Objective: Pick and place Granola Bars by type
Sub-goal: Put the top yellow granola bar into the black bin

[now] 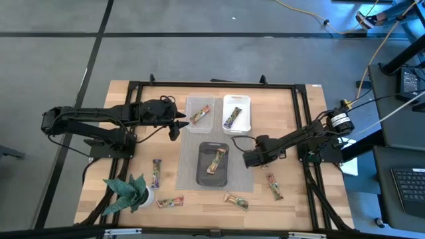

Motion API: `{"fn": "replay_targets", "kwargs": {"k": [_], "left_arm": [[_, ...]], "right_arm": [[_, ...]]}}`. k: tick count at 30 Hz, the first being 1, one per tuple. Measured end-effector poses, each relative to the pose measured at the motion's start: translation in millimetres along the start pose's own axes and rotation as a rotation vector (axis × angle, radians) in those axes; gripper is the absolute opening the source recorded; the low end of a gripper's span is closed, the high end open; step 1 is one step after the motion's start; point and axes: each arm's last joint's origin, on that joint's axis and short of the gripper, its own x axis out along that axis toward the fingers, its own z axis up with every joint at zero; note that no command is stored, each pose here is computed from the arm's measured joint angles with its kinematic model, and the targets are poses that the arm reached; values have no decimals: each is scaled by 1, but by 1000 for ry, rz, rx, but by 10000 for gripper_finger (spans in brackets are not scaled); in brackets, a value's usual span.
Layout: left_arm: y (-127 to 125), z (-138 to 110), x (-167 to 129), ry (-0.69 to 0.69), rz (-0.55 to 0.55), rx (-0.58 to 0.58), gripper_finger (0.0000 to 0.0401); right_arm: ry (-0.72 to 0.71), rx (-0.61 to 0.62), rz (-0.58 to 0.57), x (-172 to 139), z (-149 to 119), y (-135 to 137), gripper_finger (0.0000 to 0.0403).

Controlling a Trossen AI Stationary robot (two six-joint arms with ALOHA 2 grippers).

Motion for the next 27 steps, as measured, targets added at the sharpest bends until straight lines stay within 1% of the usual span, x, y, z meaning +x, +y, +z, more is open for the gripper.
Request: {"fn": "replay_targets", "kwargs": {"k": [6, 17, 27], "left_arm": [[0, 0, 0, 0, 0, 0, 188], [0, 0, 0, 0, 0, 0, 187], [0, 0, 0, 0, 0, 0, 187]], "right_arm": [[-4, -81, 11, 0, 0, 1, 140], [-9, -88, 9, -1, 0, 1, 140], [-9, -158, 16, -10, 1, 7, 140]]}}
